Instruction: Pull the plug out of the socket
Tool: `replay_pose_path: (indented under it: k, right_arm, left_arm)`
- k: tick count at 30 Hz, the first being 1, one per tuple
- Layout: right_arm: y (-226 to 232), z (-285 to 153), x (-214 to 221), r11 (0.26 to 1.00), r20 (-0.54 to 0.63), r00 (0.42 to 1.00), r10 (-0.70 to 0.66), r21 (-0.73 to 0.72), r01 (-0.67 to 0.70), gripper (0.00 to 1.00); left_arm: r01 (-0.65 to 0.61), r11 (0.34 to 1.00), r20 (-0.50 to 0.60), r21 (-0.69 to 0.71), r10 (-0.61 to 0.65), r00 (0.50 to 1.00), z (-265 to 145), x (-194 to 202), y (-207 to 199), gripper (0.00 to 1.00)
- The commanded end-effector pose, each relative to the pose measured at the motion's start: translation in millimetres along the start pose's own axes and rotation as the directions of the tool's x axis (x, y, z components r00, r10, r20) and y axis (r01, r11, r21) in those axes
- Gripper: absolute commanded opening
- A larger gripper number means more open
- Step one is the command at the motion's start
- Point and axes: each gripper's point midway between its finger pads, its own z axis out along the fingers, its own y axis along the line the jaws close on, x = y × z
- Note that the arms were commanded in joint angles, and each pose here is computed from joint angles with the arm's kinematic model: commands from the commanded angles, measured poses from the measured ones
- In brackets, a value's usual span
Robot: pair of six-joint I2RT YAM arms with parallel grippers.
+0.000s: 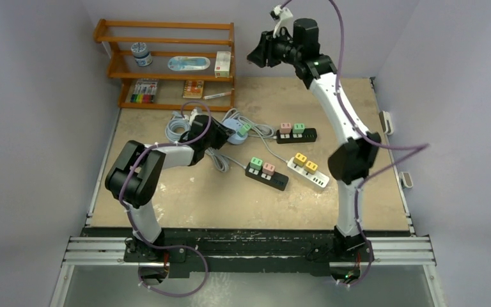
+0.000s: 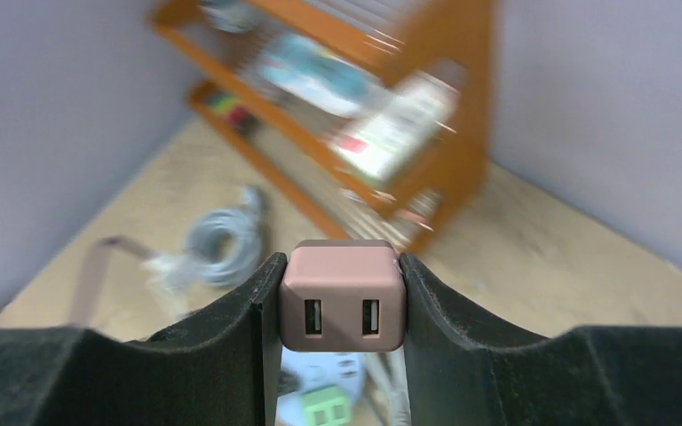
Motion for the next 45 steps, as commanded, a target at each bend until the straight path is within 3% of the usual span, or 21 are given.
replay_pose_path:
  k: [1, 12, 17, 20, 25, 27, 31, 33, 40, 45]
  right_arm:
    - [-90.9, 19.0, 97.0, 0.948, -0.276, 0.948, 0.158, 0.31, -0.068, 0.0]
    - [-154.2, 57.2, 162.3, 0.939, -0.308, 0.937, 0.163, 0.34, -0.051, 0.02]
    - [-170.7, 62.4, 194.5, 0.931, -0.348, 0.919, 0.187, 0.362, -0.052, 0.18]
    - [-176.8, 62.9, 214.9, 0.927, -0.381, 0.902, 0.202, 0.372, -0.05, 0.36]
    - [-183.9, 58.1, 235.9, 0.92, -0.428, 0.878, 0.215, 0.389, -0.036, 0.41]
    - [-184.7, 55.7, 244.0, 0.92, -0.449, 0.867, 0.218, 0.391, -0.029, 0.48]
    - [-187.8, 52.9, 253.9, 0.916, -0.469, 0.855, 0.221, 0.4, -0.018, 0.75]
    - [-190.4, 52.2, 254.1, 0.914, -0.469, 0.856, 0.217, 0.407, -0.008, 0.97]
    - [-193.3, 48.0, 211.9, 0.898, -0.391, 0.909, 0.144, 0.438, 0.046, 0.99]
    - [-189.3, 26.5, 200.0, 0.878, -0.417, 0.9, 0.127, 0.47, 0.094, 0.98]
  left_arm:
    - [-0.083, 0.977, 0.008, -0.198, 0.086, 0.996, -11.5, -3.8, 59.0, 0.0]
    - [-0.153, 0.964, -0.015, -0.215, 0.153, 0.988, -31.0, -2.7, 65.3, 0.0]
    - [-0.163, 0.961, -0.036, -0.222, 0.159, 0.987, -31.9, 2.5, 72.0, 0.0]
    - [-0.162, 0.962, -0.045, -0.219, 0.156, 0.987, -30.5, 5.1, 72.7, 0.0]
    - [-0.164, 0.963, -0.063, -0.214, 0.154, 0.986, -26.6, 8.3, 72.6, 0.0]
    - [-0.163, 0.964, -0.07, -0.212, 0.151, 0.986, -25.4, 9.4, 72.6, 0.0]
    - [-0.159, 0.965, -0.082, -0.21, 0.145, 0.986, -22.3, 12.7, 74.0, 0.0]
    - [-0.158, 0.966, -0.088, -0.206, 0.143, 0.986, -21.2, 14.3, 73.7, 0.0]
    - [-0.158, 0.967, -0.092, -0.202, 0.142, 0.986, -20.3, 14.6, 72.3, 0.0]
    - [-0.161, 0.966, -0.094, -0.201, 0.144, 0.985, -20.6, 15.2, 73.5, 0.0]
